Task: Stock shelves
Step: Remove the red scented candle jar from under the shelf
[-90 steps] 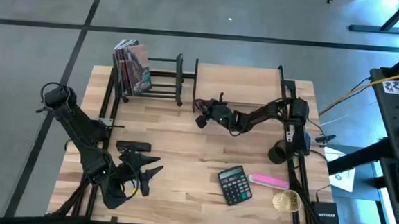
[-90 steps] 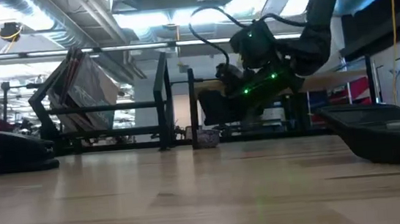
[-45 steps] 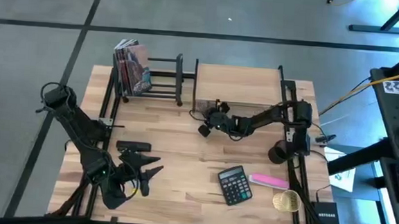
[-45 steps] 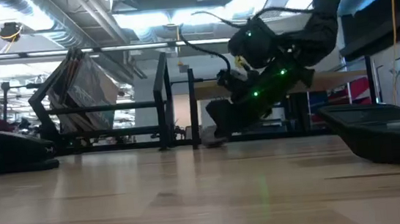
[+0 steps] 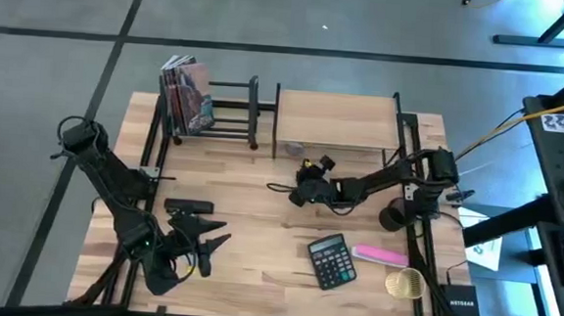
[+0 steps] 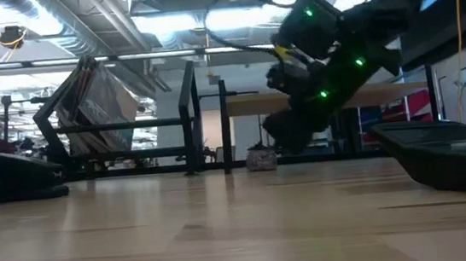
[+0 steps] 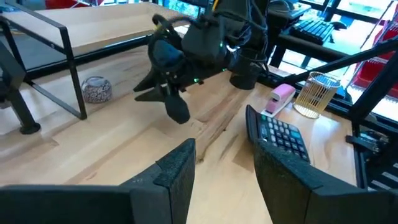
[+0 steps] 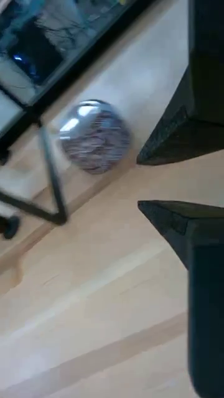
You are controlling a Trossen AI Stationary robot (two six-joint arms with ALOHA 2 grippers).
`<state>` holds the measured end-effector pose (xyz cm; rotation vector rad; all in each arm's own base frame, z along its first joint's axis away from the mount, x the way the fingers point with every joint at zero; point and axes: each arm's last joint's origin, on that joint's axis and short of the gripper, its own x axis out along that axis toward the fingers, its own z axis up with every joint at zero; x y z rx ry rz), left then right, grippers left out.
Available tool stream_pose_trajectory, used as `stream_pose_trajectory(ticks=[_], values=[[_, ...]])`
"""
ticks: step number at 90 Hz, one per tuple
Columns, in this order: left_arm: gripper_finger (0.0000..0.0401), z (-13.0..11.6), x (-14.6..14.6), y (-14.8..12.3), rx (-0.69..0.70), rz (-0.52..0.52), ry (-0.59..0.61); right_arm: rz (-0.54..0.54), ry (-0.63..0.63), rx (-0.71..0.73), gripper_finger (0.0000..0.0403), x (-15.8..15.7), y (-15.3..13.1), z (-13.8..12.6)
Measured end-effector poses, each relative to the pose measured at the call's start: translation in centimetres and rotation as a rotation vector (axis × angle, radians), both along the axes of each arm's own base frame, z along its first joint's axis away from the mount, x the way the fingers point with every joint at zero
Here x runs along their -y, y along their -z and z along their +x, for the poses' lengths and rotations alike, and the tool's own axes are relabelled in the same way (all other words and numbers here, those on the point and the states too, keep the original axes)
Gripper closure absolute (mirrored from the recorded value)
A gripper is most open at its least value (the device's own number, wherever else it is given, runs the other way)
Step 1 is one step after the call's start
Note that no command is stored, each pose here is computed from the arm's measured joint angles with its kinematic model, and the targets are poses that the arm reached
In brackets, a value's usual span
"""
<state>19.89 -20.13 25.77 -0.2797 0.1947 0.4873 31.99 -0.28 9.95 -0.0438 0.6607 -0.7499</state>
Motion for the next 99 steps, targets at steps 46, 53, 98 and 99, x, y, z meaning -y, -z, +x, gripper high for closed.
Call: stream_pose_trajectory(ticks=[46,53,98,99], values=[[0.0258,0.0,0.0,0.0,-0.019,0.044,0.009,0.002,0.113,0.340,0.0065,3.1,5.4,1.2],[0.0258,0.0,0.0,0.0,-0.017,0.040,0.011,0.004,0.117,0.343,0.0034,3.3,5.4,2.1],[0.0258,0.0,0.0,0.0,-0.022,0.037,0.014,0.026,0.269,0.376,0.0004,5.1,5.7,2.0],[0.0258,0.0,0.0,0.0,-0.022,0.037,0.014,0.024,0.273,0.377,0.0004,5.1,5.7,2.0]])
